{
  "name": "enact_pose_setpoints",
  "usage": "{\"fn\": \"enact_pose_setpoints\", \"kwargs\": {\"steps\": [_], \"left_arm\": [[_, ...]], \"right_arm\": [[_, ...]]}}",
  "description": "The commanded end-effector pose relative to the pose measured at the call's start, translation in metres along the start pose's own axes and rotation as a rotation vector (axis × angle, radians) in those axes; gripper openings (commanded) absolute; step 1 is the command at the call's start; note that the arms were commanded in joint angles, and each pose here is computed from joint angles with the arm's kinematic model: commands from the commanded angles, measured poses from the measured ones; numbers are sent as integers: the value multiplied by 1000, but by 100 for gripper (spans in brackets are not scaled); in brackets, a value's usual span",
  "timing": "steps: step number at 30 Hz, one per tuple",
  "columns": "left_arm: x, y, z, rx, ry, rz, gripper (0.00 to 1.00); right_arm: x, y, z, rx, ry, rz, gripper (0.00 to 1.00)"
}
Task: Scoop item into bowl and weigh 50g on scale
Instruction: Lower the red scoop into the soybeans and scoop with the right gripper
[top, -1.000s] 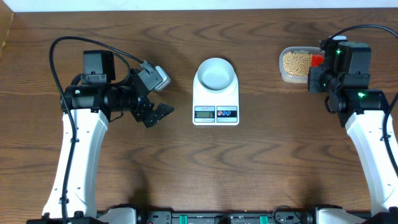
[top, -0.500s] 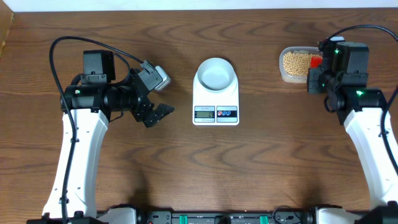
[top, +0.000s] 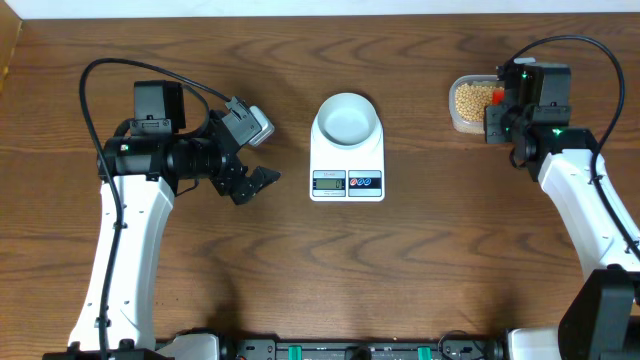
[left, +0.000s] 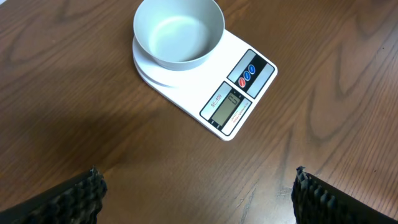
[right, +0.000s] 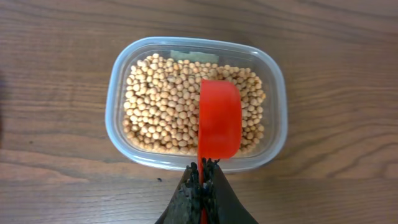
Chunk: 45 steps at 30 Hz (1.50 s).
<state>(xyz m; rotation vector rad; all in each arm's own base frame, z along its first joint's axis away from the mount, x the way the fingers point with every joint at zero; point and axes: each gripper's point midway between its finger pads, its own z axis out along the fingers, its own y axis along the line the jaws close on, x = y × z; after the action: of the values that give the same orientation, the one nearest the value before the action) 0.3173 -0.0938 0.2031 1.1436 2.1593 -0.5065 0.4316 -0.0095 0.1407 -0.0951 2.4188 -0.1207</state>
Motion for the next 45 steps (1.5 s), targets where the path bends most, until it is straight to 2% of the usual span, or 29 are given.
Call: {"fn": "enact_pose_setpoints", "kwargs": {"steps": [1, 9, 18, 34, 45], "left_arm": [[-8, 0, -6, -9, -22, 33, 98], [-8, 0, -6, -8, -22, 32, 98], [-8, 0, -6, -9, -22, 33, 98], [-8, -1, -6, -8, -22, 32, 98], [-8, 0, -6, -8, -22, 32, 98]], "right_arm": [[1, 13, 8, -66, 9, 8, 1], [6, 27, 24, -183, 31, 144, 1], [8, -9, 21, -285, 30, 419, 1], [37, -8, 52, -351, 128, 478, 1], [39, -28, 46, -396, 138, 671, 1]]}}
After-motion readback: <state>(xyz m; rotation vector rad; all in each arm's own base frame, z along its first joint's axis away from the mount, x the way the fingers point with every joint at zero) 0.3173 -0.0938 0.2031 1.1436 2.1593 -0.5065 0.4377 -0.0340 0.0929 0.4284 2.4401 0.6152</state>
